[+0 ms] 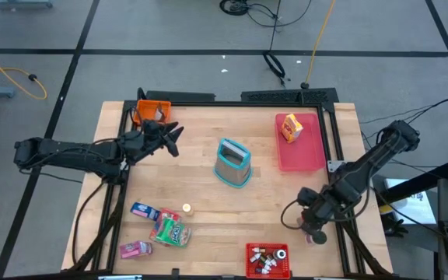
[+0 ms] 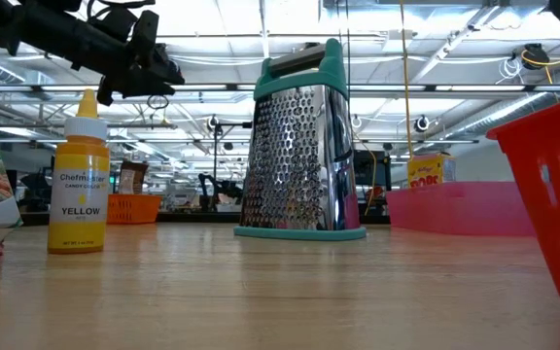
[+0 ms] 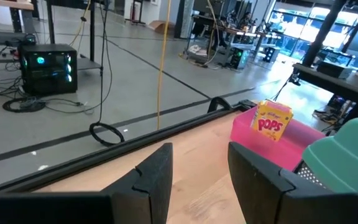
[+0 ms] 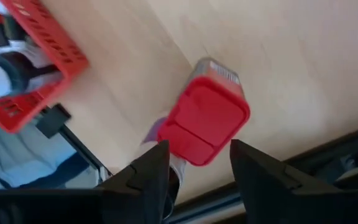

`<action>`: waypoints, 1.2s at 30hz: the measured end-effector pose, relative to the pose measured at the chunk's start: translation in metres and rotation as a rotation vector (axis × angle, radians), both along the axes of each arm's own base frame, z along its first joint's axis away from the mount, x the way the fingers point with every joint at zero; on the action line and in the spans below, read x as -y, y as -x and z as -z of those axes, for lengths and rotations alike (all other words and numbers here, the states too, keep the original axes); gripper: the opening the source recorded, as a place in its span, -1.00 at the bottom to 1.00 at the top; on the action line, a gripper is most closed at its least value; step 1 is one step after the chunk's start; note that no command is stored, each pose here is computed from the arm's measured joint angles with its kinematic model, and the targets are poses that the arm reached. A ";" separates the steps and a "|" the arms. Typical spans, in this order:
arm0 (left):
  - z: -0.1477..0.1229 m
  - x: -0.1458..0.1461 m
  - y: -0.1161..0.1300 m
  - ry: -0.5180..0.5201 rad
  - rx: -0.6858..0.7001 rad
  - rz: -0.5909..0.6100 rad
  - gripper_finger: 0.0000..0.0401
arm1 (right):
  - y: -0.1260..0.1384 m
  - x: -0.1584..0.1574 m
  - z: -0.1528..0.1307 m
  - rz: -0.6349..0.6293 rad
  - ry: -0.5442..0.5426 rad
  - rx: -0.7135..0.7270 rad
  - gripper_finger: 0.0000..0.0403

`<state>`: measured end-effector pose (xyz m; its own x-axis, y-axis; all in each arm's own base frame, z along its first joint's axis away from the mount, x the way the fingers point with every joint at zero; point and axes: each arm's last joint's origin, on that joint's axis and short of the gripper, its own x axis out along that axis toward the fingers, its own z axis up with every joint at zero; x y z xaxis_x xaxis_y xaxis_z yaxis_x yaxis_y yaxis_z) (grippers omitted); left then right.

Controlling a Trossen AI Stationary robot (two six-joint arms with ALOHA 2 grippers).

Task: Pick & Place Kitchen Items
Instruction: Put the red seasoning can into the orange bin

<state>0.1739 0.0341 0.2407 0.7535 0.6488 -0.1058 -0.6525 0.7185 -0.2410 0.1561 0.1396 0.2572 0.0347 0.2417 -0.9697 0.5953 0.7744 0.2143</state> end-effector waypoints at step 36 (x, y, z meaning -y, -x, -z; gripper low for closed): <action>-0.001 0.000 0.000 -0.021 -0.011 0.003 -0.22 | 0.002 0.007 0.025 0.088 -0.154 -0.077 -0.06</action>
<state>0.1739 0.0342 0.2413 0.7545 0.6485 -0.1003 -0.6527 0.7256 -0.2182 0.1545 0.1325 0.2327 -0.0107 0.3871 -0.9220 0.6787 0.6800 0.2776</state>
